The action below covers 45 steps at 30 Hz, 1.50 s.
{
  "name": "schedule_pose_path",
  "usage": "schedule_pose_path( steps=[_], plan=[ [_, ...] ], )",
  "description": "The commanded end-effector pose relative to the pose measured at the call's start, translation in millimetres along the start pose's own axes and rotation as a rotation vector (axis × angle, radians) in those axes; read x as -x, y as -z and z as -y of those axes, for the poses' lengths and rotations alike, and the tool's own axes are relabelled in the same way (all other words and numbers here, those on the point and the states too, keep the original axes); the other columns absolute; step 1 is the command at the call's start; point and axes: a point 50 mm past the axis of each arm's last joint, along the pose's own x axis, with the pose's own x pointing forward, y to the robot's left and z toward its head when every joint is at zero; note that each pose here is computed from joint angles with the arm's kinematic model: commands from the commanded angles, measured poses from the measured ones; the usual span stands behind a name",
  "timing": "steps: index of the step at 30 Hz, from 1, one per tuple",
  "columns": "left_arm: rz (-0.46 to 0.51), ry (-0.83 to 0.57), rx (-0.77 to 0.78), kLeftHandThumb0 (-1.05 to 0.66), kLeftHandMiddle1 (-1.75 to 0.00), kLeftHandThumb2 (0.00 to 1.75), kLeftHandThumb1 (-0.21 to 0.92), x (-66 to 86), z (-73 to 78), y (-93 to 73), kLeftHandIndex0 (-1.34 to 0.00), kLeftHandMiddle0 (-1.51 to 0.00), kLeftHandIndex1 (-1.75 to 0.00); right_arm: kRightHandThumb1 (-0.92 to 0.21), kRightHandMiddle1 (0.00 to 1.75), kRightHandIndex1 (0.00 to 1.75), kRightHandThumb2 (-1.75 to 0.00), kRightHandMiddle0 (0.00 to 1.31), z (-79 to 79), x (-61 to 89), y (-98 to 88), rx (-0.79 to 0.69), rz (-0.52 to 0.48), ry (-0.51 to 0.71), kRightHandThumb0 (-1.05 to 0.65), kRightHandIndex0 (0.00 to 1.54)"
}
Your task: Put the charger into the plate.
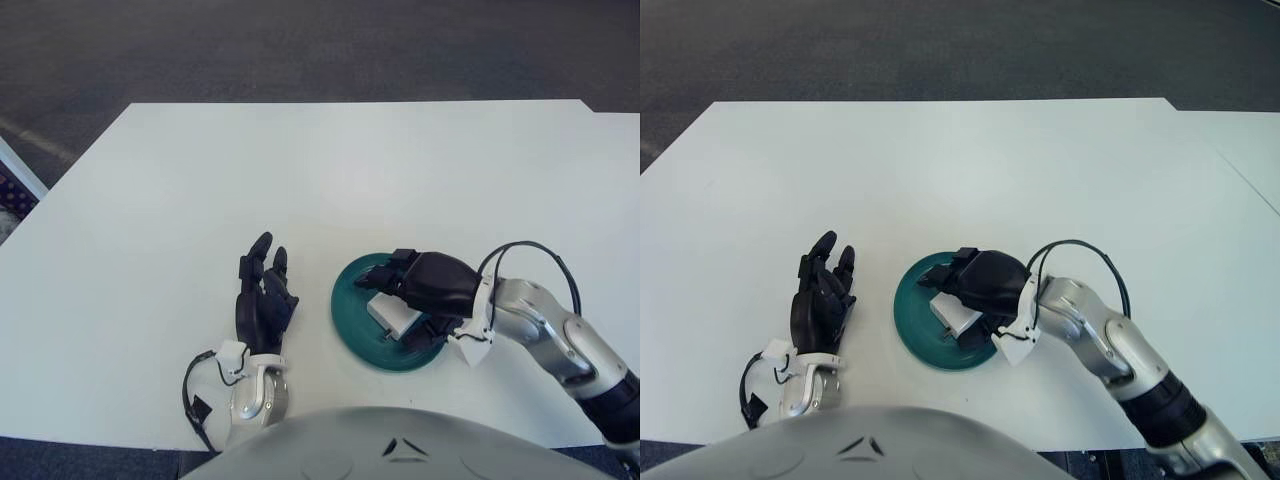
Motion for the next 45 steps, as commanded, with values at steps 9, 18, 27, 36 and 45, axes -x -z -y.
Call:
schedule_pose_path(
  steps=[9,18,27,36,45],
  plan=[
    [-0.055,0.077,0.109,-0.89,0.00,1.03,0.92,-13.3,9.2,7.8,0.00,-0.20,-0.31,-0.92,0.01,0.00,-0.99,0.02,11.7,-6.6,-9.6,-0.037,0.008,0.169,-1.05,0.00],
    [-0.045,0.084,0.151,-0.90,0.00,1.05,0.92,-13.7,7.5,6.4,0.00,-0.20,-0.32,-0.92,0.20,0.00,-1.07,0.02,37.3,-5.5,4.4,-0.168,-0.086,0.267,-1.05,0.03],
    [-0.020,0.004,0.178,-0.93,-0.05,1.04,0.92,-17.1,5.3,10.5,0.00,-0.32,-0.67,-0.92,0.28,0.01,-1.08,0.00,50.9,-7.5,20.2,-0.278,-0.136,0.310,-1.05,0.05],
    [-0.019,0.010,0.049,-0.94,-0.05,0.99,0.92,-20.8,1.3,17.4,0.00,-0.34,-0.74,-0.92,0.27,0.01,-1.08,0.00,66.3,-8.7,78.7,-0.575,-0.223,0.407,-1.05,0.05],
    [-0.014,0.027,0.076,-0.97,-0.03,0.95,0.92,-22.7,-4.3,22.3,0.00,-0.33,-0.75,-0.92,0.32,0.01,-1.14,0.00,10.5,16.2,131.5,-1.059,-0.430,0.628,-1.05,0.08]
  ],
)
